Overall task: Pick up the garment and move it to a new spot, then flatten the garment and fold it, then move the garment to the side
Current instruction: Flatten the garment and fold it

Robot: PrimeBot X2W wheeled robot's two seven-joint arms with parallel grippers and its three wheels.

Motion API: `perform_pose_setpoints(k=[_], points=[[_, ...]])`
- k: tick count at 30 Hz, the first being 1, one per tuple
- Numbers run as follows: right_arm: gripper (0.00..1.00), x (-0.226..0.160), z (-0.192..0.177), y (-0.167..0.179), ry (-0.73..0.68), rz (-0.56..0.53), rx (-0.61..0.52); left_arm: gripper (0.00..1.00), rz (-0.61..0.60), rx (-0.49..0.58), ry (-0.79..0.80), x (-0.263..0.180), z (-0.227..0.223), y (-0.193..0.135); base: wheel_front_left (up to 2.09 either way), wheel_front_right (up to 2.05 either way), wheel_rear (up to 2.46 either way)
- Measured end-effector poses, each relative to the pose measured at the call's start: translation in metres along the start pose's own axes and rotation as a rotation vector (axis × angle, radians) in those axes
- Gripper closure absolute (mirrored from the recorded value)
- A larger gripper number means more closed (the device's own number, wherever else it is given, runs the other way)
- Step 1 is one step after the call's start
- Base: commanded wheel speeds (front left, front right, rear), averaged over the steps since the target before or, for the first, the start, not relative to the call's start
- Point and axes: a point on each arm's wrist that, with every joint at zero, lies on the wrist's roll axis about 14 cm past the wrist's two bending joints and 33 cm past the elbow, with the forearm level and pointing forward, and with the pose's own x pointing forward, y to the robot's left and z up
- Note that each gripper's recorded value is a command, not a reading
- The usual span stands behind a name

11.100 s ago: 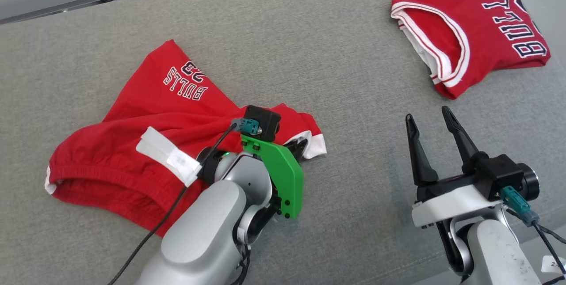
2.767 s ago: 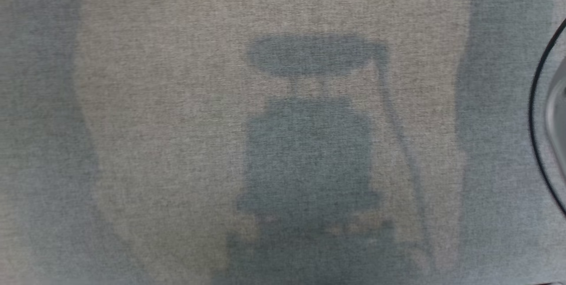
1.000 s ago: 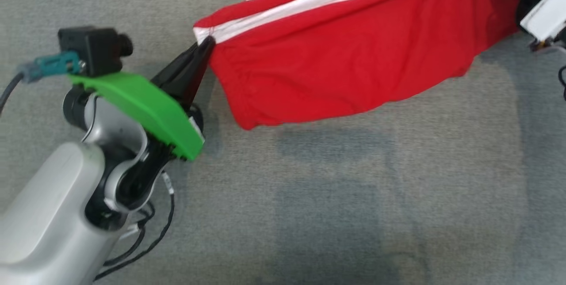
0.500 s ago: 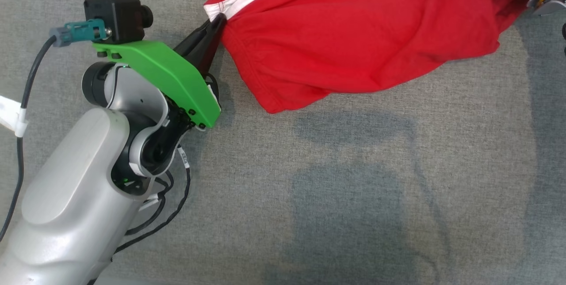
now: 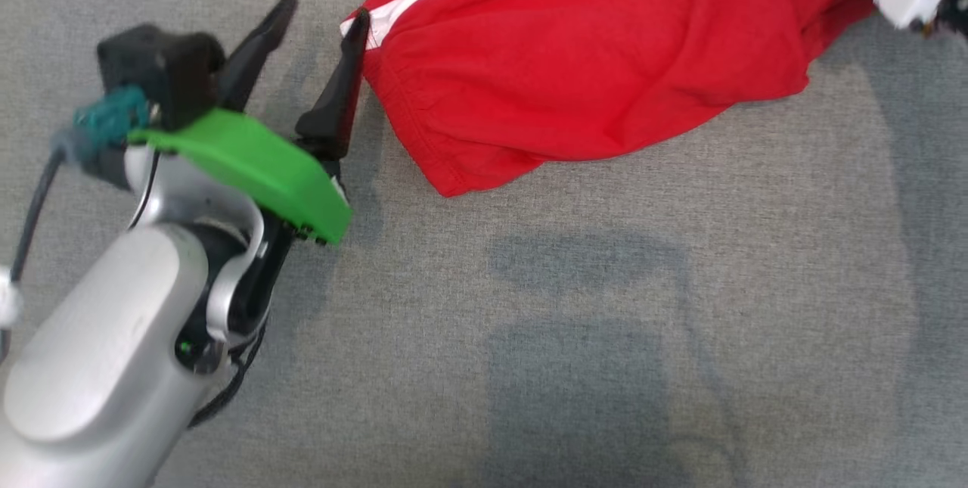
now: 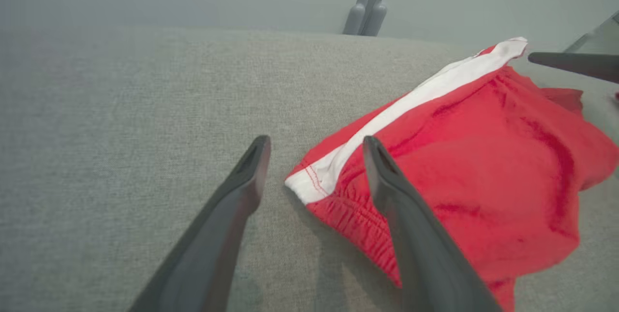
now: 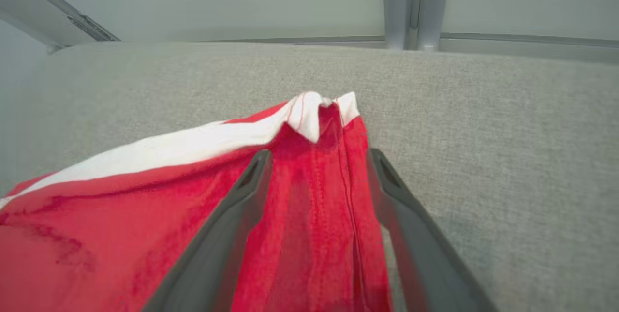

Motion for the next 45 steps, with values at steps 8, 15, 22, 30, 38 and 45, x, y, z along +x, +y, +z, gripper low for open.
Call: perform_pose_setpoints(k=[8,15,22,30,38,45], points=[[0.0,-0.009,-0.034,-0.011,0.154,-0.073,-0.092,0.0,0.137,0.068,-0.093,-0.051,-0.016,0.019,0.0,0.0,0.0],[0.11,0.005,-0.046,-0.009,0.225,-0.071,-0.083,0.0,0.203,0.049,-0.157,-0.072,-0.022,0.032,0.0,0.0,0.0],[1.0,0.003,-0.058,0.014,0.248,0.008,0.065,0.0,0.241,-0.034,-0.155,-0.091,-0.04,0.036,0.0,0.0,0.0],[1.0,-0.052,-0.077,0.048,0.099,0.088,0.328,0.0,0.328,-0.118,-0.124,-0.138,-0.067,0.047,0.0,0.0,0.0],[1.0,-0.141,-0.113,0.036,0.038,-0.026,0.457,0.0,0.318,-0.111,-0.172,-0.174,-0.064,0.04,0.0,0.0,0.0],[1.0,-0.207,-0.128,-0.007,-0.063,-0.202,0.552,0.0,0.209,-0.066,-0.225,-0.172,-0.051,0.016,0.0,0.0,0.0]])
